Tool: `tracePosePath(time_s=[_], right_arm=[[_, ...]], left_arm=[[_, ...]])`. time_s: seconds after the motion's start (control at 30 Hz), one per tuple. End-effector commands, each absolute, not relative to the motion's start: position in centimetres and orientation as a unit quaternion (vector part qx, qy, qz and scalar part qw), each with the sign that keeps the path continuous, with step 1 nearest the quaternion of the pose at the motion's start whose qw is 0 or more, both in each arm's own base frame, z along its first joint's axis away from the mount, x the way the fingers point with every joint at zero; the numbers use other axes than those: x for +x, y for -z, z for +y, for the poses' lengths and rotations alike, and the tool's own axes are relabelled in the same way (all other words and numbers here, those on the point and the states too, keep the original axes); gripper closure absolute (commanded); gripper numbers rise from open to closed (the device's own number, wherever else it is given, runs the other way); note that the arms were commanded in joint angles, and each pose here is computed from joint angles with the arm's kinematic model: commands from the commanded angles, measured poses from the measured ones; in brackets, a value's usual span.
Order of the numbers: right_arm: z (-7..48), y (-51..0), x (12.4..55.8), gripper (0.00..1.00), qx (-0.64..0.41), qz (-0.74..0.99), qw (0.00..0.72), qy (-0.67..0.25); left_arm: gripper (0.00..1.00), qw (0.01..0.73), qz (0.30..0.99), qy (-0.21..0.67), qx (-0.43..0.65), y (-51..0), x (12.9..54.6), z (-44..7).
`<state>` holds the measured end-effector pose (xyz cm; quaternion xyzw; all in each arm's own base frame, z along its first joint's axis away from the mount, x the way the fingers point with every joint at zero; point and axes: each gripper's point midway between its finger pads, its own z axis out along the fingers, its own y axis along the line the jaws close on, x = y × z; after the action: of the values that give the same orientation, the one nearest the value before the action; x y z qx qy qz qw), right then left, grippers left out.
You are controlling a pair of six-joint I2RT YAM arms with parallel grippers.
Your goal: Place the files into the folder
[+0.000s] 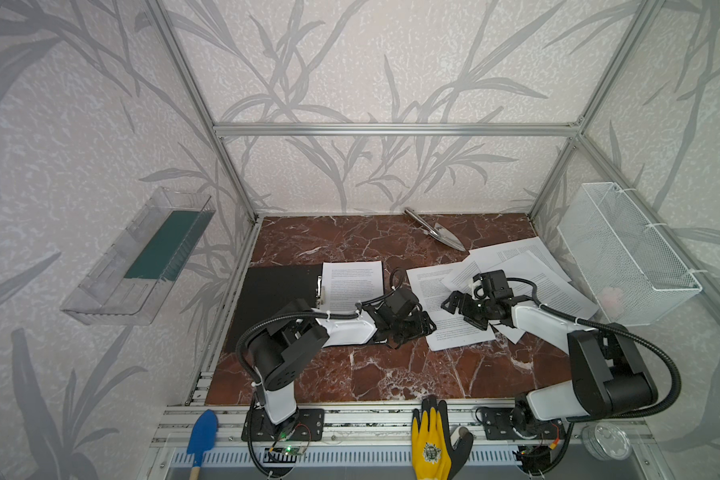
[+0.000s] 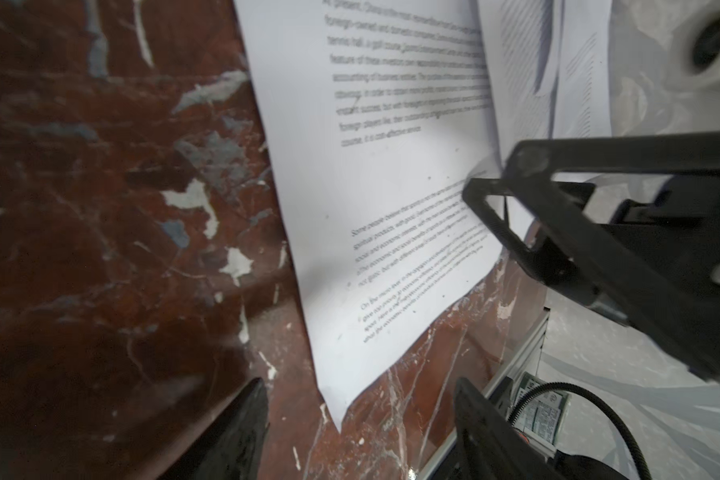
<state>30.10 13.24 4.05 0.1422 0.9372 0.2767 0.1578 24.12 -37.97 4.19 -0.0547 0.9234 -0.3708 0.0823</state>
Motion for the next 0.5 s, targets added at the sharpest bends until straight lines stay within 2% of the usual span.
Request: tracePosePath(time_s=[0.0, 0.3, 0.47], right_arm=[[13.0, -2.7, 29.4, 0.03, 0.154, 0.943, 0.131, -0.265], [13.4, -2.3, 29.4, 0.05, 0.166, 0.939, 0.118, -0.277], [13.6, -2.1, 29.4, 0.05, 0.165, 0.939, 0.114, -0.280]], left_arm=[[0.29, 0.089, 0.923, 0.367, -0.074, -3.4, 25.0, -38.5], [0.19, 0.097, 0.930, 0.336, -0.110, 0.1, 26.3, -37.4], [0.13, 0.124, 0.918, 0.361, -0.108, -0.2, 27.8, -37.9]])
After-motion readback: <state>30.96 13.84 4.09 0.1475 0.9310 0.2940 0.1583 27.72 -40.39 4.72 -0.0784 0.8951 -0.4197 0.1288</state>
